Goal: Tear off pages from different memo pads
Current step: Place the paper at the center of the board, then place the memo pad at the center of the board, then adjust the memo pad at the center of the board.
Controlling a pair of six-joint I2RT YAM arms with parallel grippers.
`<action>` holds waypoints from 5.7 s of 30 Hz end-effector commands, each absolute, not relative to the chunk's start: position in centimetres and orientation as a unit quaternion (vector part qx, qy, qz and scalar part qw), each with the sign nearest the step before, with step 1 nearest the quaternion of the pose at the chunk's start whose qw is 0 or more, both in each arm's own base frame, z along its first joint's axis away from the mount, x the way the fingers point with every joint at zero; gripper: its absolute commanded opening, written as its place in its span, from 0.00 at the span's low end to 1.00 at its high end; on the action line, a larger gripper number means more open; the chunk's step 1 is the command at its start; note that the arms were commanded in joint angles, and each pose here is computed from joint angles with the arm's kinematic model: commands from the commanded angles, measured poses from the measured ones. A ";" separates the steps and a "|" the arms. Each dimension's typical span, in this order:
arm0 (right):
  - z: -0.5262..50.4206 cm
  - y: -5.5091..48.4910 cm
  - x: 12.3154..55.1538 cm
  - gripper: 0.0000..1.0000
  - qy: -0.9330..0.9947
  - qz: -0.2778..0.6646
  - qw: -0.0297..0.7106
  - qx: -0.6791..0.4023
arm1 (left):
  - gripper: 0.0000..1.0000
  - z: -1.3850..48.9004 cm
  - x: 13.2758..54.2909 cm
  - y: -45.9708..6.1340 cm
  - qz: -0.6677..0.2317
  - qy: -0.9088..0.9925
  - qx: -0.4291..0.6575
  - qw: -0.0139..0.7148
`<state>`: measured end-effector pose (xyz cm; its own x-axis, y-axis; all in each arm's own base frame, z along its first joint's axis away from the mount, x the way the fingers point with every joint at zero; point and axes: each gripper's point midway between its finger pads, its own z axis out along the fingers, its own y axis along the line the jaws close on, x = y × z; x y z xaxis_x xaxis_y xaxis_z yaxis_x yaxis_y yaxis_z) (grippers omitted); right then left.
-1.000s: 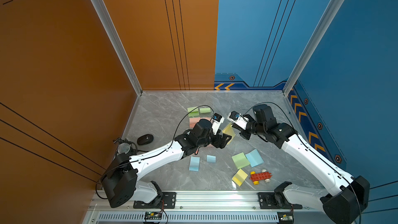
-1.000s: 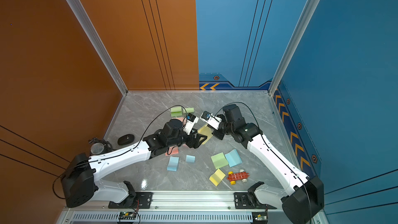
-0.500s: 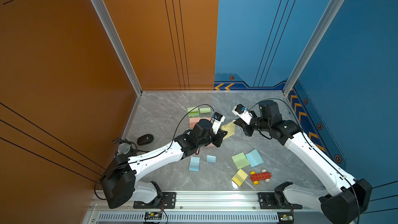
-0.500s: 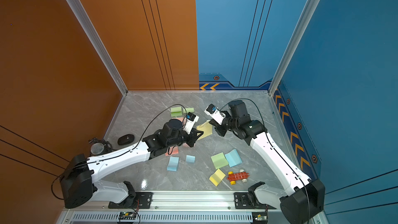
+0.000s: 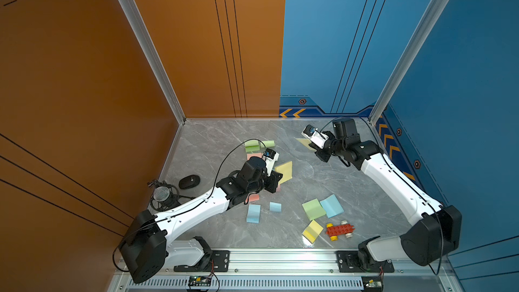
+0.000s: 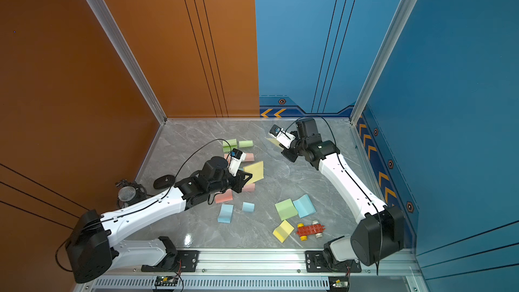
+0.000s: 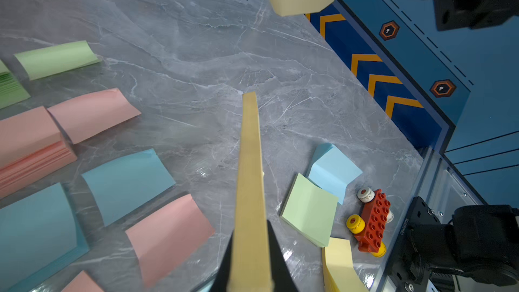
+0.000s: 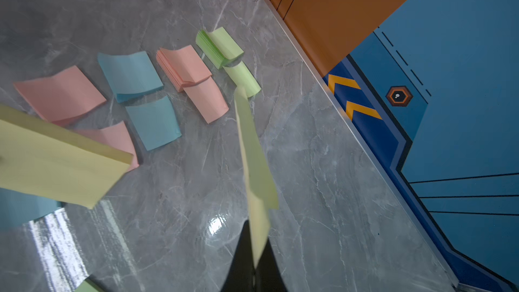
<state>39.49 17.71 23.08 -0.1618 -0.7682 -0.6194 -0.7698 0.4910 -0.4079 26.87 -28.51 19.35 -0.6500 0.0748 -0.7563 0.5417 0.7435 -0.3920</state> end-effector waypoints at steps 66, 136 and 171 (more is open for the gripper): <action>27.4 2.4 27.6 1.00 0.854 0.091 0.498 0.119 | 0.00 12.3 54.2 -38.9 -0.481 0.861 0.068 0.147; 1.4 6.5 22.6 0.66 0.970 0.052 0.149 0.183 | 0.92 17.5 47.7 -34.5 -0.273 0.929 0.096 0.232; 3.6 3.2 22.4 0.51 0.920 0.067 0.229 0.310 | 0.77 4.6 48.7 -39.4 -0.217 0.946 0.151 0.188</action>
